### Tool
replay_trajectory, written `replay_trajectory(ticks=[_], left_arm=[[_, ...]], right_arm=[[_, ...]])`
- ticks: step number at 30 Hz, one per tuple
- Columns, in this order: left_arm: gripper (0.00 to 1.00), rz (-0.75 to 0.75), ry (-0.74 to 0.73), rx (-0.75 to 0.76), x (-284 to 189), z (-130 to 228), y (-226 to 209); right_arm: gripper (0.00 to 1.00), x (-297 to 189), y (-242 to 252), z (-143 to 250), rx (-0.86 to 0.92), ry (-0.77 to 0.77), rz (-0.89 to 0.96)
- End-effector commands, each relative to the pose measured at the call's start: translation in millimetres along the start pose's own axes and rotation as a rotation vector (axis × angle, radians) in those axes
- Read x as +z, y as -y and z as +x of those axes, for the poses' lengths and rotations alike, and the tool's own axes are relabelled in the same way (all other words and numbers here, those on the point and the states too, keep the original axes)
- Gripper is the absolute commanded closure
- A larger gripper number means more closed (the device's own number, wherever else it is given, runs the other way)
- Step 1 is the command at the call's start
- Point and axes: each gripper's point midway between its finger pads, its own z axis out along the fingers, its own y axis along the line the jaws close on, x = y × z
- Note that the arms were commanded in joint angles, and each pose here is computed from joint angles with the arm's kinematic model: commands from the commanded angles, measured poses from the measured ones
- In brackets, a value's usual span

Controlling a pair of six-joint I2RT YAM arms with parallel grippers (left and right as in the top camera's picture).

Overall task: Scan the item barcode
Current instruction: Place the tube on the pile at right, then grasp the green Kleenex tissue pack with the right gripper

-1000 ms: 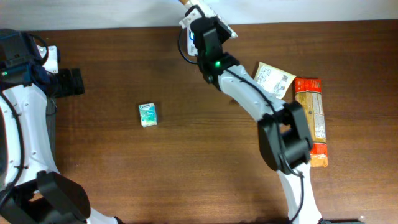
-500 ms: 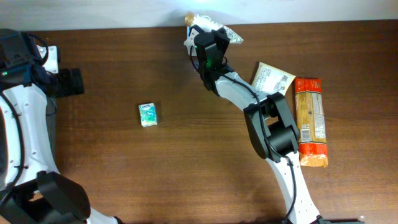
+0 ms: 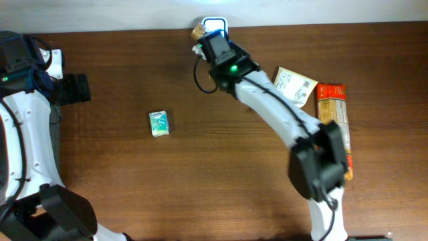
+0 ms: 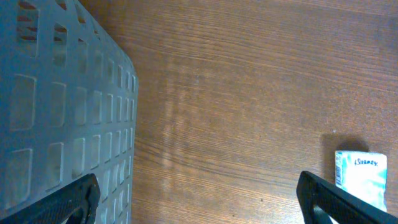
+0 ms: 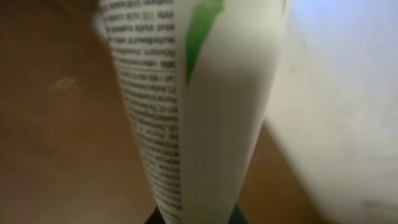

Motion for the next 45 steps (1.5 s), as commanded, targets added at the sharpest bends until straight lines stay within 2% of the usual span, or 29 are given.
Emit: replay_trajectory(ticks=[1,3,4,7,10,14,21,22,23,25,26,28,29,30,33,35,37,38,40,43,45], left_arm=[[0.01,0.004,0.005,0.004,-2,-1,-1],[0.01,0.004,0.004,0.004,-2,-1,-1],[0.01,0.004,0.005,0.004,-2,-1,-1],[0.01,0.004,0.005,0.004,-2,-1,-1],[0.01,0.004,0.005,0.004,-2,-1,-1],[0.01,0.004,0.005,0.004,-2,-1,-2],[0.01,0.004,0.004,0.004,-2,-1,-1],[0.01,0.004,0.005,0.004,-2,-1,-2],[0.01,0.004,0.005,0.004,-2,-1,-1],[0.01,0.004,0.005,0.004,-2,-1,-2],[0.01,0.004,0.005,0.004,-2,-1,-2],[0.01,0.004,0.005,0.004,-2,-1,-2],[0.01,0.004,0.005,0.004,-2,-1,-1],[0.01,0.004,0.005,0.004,-2,-1,-2],[0.01,0.004,0.005,0.004,-2,-1,-1],[0.01,0.004,0.005,0.004,-2,-1,-1],[0.01,0.004,0.005,0.004,-2,-1,-1],[0.01,0.004,0.005,0.004,-2,-1,-1],[0.01,0.004,0.005,0.003,-2,-1,-2],[0.01,0.004,0.004,0.003,-2,-1,-2],[0.01,0.004,0.004,0.003,-2,-1,-2]], right_arm=[[0.96,-51,31,11,0.555,-0.007,-0.190],[0.96,-46,26,40,0.740,-0.138,-0.270],[0.96,-34,12,71,0.858,-0.280,-0.367],[0.96,-2,-11,102,0.913,-0.397,-0.492],[0.96,28,-36,141,0.927,-0.537,-0.531],[0.96,31,-30,174,0.952,-0.643,-0.505],[0.96,25,48,287,1.012,-0.892,-0.203],[0.93,23,52,294,1.027,-0.908,-0.199],[0.80,20,54,302,1.030,-0.929,-0.205],[0.59,17,52,300,0.991,-0.926,-0.249],[0.54,14,53,297,0.976,-0.927,-0.257],[0.40,2,66,281,0.952,-0.905,-0.259],[0.05,-6,74,270,0.934,-0.883,-0.267],[0.01,-14,82,260,0.932,-0.867,-0.264],[0.01,-47,104,213,0.897,-0.748,-0.317],[0.01,-55,91,174,0.885,-0.637,-0.462],[0.01,-59,48,114,0.837,-0.467,-0.726],[0.02,-57,28,93,0.804,-0.417,-0.775],[0.11,-55,-25,55,0.699,-0.333,-0.853],[0.19,-56,-106,9,0.608,-0.229,-0.907],[0.28,-58,-158,-15,0.538,-0.145,-0.900]])
